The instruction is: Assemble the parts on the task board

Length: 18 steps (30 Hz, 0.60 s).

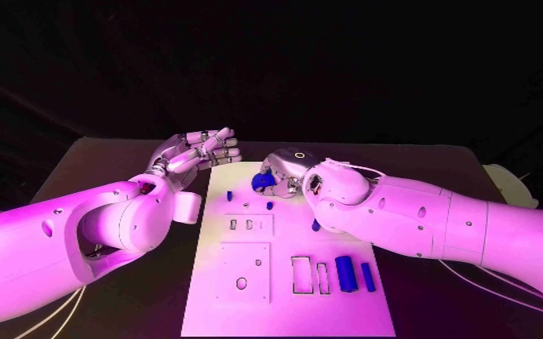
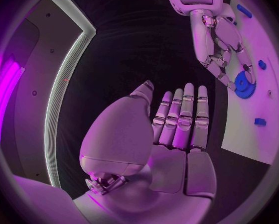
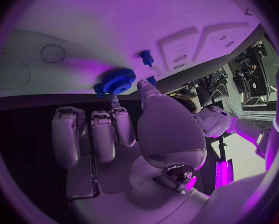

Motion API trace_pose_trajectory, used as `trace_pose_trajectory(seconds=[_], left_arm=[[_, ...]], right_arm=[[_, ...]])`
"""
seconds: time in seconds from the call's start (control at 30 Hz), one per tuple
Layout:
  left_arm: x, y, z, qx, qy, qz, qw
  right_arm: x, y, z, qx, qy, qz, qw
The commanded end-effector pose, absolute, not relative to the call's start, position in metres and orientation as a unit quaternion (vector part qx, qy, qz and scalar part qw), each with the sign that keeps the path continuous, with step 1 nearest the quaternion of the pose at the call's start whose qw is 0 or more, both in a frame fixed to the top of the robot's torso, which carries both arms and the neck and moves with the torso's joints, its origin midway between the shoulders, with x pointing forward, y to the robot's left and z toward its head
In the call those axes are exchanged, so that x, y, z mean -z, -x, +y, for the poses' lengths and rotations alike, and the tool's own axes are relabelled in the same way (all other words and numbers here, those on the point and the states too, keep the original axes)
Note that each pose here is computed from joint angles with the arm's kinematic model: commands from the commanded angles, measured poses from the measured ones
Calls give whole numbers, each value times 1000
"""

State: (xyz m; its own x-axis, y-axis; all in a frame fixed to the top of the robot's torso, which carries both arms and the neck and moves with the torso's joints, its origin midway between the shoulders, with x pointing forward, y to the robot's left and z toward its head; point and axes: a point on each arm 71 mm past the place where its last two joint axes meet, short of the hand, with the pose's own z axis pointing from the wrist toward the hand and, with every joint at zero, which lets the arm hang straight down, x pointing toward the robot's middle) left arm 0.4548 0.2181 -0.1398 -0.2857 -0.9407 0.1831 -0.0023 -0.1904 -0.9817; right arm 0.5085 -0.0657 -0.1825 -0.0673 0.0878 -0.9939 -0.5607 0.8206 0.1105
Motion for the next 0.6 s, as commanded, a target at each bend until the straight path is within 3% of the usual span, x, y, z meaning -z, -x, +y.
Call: trace_pose_trajectory(seconds=[0.03, 0.3, 0.6], left_arm=[[138, -455, 217, 621, 459, 507, 381], [138, -455, 218, 621, 460, 507, 382], [138, -456, 220, 620, 460, 507, 382]], right_arm=[[190, -510, -69, -231, 168, 712, 641], [186, -508, -76, -240, 154, 696, 659], [171, -498, -100, -294, 123, 646, 694]])
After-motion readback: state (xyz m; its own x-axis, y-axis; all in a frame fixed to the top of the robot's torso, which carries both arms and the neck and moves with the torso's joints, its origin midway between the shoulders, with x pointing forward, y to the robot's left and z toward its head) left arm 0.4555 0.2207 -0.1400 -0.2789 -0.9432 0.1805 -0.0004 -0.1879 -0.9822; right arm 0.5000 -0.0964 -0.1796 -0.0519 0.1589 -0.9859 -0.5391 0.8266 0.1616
